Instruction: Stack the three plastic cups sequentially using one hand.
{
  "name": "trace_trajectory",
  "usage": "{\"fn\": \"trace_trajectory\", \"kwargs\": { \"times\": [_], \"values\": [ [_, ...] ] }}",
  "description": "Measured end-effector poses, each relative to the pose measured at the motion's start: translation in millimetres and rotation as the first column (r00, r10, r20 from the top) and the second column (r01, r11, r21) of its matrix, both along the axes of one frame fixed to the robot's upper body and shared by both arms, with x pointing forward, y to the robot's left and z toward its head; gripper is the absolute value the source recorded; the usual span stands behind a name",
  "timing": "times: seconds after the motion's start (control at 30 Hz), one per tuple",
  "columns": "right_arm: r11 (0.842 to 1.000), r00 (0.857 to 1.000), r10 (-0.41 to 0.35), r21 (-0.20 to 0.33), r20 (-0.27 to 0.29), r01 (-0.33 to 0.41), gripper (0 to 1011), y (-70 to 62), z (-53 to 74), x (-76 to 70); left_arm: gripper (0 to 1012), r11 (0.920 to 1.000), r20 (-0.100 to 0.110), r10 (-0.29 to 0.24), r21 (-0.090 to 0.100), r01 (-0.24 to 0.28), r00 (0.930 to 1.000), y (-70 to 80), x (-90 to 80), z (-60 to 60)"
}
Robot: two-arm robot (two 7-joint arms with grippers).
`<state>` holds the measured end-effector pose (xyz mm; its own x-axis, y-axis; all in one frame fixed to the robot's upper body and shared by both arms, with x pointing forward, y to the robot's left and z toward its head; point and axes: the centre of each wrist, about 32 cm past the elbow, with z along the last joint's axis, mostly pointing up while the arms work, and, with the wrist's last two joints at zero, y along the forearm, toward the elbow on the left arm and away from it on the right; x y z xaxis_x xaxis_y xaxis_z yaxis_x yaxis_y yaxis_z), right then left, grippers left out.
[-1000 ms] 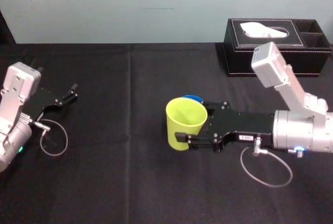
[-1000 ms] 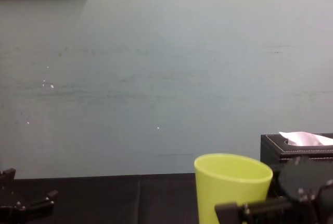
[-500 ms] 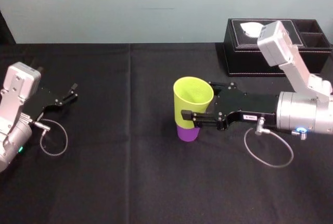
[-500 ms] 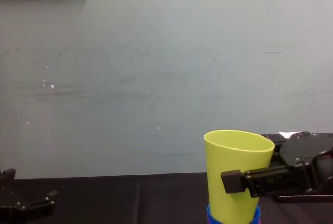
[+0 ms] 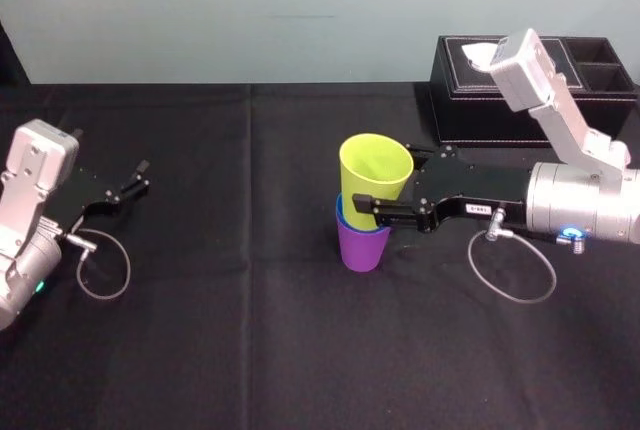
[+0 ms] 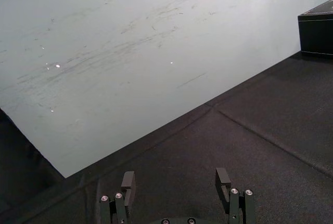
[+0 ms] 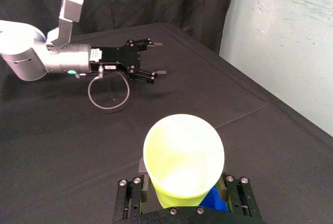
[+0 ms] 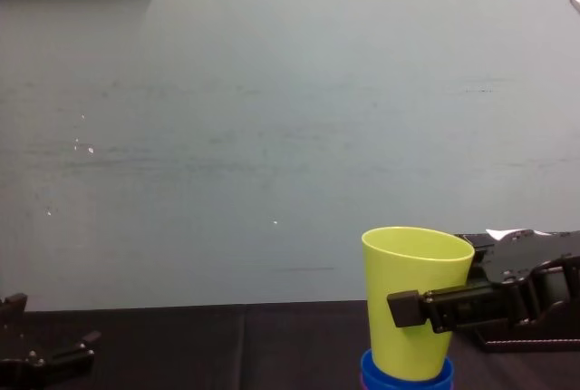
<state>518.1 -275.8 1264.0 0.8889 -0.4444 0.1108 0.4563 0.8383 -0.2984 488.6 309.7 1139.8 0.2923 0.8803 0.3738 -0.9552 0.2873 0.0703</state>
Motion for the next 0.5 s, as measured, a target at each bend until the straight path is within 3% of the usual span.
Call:
{"fn": "trace_trajectory", "kwargs": {
  "times": [0.5],
  "values": [
    [1.0,1.0,-0.02,-0.009,-0.01,0.02,723,-3.4,-4.8,11.2,1011,1.0,0.0,0.0,0.0,0.0,1.0,0.0,0.0,0.0]
  ]
}}
